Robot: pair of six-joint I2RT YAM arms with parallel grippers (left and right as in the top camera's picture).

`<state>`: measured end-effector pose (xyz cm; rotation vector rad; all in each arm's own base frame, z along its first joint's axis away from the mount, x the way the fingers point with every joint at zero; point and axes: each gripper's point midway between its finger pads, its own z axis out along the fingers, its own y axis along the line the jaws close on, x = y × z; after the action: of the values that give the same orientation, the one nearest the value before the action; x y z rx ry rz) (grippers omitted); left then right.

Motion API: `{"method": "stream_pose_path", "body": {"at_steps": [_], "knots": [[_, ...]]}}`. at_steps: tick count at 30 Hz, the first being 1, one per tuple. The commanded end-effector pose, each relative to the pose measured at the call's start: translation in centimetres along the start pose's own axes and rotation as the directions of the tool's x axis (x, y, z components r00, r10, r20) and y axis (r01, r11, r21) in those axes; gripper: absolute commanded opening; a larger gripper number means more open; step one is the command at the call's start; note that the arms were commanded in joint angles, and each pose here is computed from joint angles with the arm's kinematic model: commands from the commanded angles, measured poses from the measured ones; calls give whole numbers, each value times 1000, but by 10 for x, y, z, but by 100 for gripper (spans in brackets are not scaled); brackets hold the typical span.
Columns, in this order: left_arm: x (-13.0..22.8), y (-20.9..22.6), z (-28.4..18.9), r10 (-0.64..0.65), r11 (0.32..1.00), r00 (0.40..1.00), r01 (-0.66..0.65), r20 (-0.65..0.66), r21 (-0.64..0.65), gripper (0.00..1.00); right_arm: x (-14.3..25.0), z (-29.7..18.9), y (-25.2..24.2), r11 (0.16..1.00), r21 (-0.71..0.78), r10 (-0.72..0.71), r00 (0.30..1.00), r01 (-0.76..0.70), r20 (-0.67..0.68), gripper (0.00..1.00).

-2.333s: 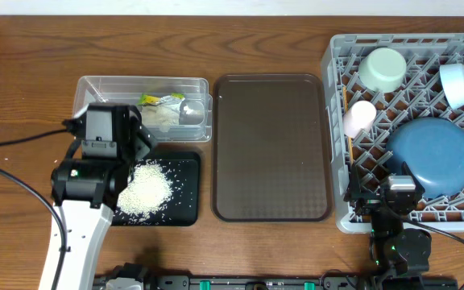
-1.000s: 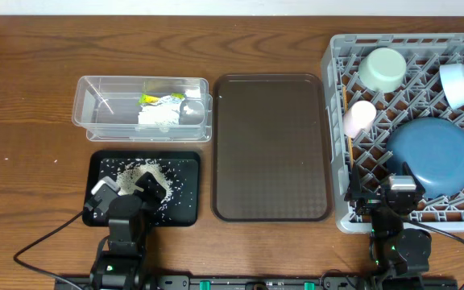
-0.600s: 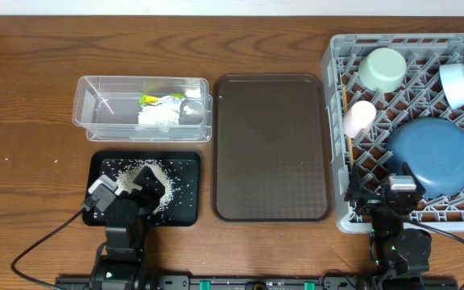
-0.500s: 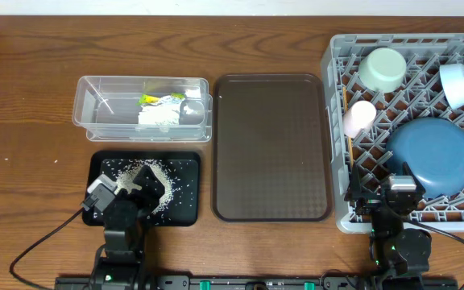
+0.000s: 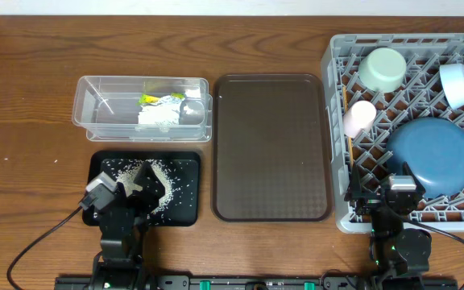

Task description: Sort waste into correct bins and load items into the dishwasher rack

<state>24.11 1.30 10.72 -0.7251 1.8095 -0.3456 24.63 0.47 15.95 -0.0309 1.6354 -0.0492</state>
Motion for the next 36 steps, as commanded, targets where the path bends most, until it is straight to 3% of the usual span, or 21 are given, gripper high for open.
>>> {"method": "stream_pose_path", "body": {"at_steps": [1,3,8,15,36], "knots": [[21,-3,2,245,968,967,-241,-62,73,95,0,0,-3,1000,16,14,1000,-14,1,99],[23,-9,1,373,924,926,-365,-57,114,95,0,0,-3,1000,16,14,1000,-14,1,99],[16,-14,-2,555,824,832,-552,11,130,95,0,0,-3,1000,16,14,1000,-14,1,99],[-1,-27,-11,650,738,748,-663,133,125,95,0,0,-3,1000,16,14,1000,-14,1,99],[-6,-34,-14,630,745,757,-652,173,141,95,0,0,-3,1000,16,14,1000,-14,1,99]]}}
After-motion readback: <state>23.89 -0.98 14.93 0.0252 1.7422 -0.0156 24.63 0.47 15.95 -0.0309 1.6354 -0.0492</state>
